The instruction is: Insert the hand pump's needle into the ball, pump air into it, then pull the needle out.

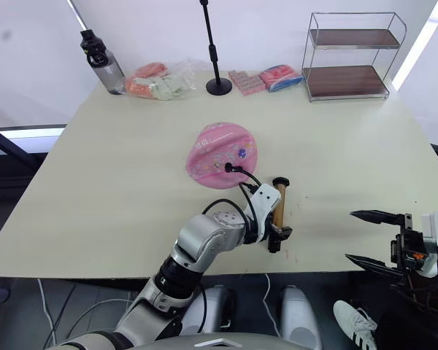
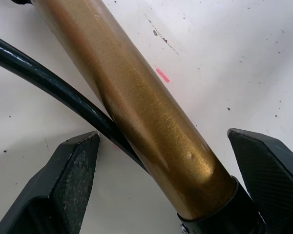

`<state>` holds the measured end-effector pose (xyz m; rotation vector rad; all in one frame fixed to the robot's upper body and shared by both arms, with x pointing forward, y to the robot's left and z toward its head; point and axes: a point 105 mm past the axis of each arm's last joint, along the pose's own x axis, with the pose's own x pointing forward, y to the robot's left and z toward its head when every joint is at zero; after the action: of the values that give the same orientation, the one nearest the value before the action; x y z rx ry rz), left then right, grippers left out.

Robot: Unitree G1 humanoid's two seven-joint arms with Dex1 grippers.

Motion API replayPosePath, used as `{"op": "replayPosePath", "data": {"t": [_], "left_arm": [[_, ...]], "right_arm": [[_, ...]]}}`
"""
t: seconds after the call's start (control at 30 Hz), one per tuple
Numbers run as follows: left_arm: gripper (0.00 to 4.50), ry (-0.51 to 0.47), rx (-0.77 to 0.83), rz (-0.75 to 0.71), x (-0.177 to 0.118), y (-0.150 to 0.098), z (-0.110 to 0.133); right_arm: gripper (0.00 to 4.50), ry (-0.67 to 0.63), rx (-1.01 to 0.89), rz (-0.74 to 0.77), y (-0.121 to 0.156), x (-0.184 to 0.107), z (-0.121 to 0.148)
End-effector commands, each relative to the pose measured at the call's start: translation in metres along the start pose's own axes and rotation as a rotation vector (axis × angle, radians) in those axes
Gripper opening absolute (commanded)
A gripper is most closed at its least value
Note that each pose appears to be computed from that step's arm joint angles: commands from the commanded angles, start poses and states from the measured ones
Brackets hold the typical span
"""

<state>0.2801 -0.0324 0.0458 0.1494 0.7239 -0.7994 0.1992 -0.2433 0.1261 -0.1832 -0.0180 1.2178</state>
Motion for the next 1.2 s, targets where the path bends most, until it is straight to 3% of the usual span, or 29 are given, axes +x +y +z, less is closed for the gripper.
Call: {"op": "replayPosePath", "data": {"t": [0.03,0.1,0.17,0.27,0.3,0.4,0.77,1.2], "left_arm": [[4.43,0.008,-0.016,-0.003,-0.001,-0.001,-0.001],[4.43,0.009,-0.021,-0.001,-0.003,0.001,-0.002],[3.4,0.009,-0.021,0.001,-0.005,0.003,-0.003],[2.6,0.004,-0.039,-0.003,-0.01,0.008,-0.004],[2.06,0.004,-0.034,-0.001,-0.012,0.01,-0.005],[1.07,0.004,-0.021,-0.018,-0.018,0.011,-0.008],[1.03,-0.124,0.077,-0.108,-0.042,0.015,0.006],[1.03,-0.372,0.219,-0.182,-0.073,0.031,0.008]], "right_arm": [[4.5,-0.006,-0.043,0.014,0.001,0.001,0.007],[4.5,-0.01,-0.048,0.014,0.0,0.002,0.007],[4.5,-0.019,-0.052,0.011,-0.002,0.003,0.008],[4.5,-0.031,-0.051,0.009,-0.003,0.005,0.009],[4.5,-0.033,-0.051,0.009,-0.003,0.006,0.008],[4.5,-0.041,-0.051,0.01,-0.003,0.008,0.008],[4.5,-0.146,-0.024,-0.042,-0.007,0.029,0.019],[4.5,-0.267,0.129,-0.284,-0.031,0.064,0.034]]}}
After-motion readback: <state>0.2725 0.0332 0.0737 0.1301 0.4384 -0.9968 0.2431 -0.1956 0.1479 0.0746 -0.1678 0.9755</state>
